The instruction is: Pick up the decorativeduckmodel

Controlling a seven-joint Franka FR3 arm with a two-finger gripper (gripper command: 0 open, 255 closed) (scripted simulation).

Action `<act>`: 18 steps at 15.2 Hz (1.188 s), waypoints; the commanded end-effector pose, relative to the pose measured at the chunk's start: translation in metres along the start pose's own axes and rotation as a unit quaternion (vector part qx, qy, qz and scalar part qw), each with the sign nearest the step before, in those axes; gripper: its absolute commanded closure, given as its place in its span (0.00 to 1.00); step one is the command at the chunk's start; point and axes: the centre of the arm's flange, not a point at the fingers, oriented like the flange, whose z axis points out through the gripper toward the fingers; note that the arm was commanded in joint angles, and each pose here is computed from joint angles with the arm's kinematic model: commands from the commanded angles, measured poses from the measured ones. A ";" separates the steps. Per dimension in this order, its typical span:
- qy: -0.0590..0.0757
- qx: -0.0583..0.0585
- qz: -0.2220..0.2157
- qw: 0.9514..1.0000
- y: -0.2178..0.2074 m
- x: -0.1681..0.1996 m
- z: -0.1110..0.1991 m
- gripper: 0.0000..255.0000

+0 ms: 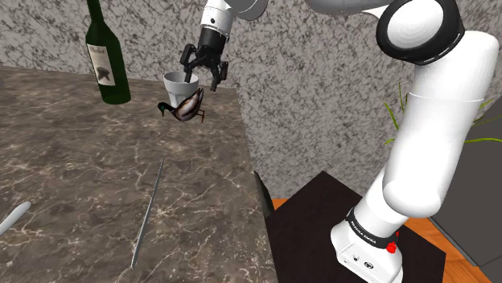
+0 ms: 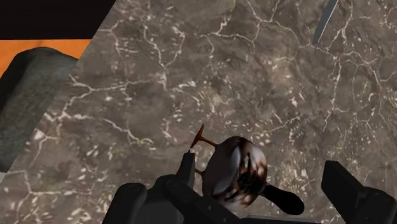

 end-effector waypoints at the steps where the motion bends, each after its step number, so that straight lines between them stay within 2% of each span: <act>1: -0.002 0.004 0.001 1.000 -0.001 0.006 0.009 0.00; 8: -0.002 0.004 0.001 1.000 0.011 0.013 0.036 0.00; 9: -0.002 0.004 0.001 1.000 0.011 0.013 0.036 1.00; 18: -0.002 0.004 0.001 1.000 0.011 0.013 0.036 1.00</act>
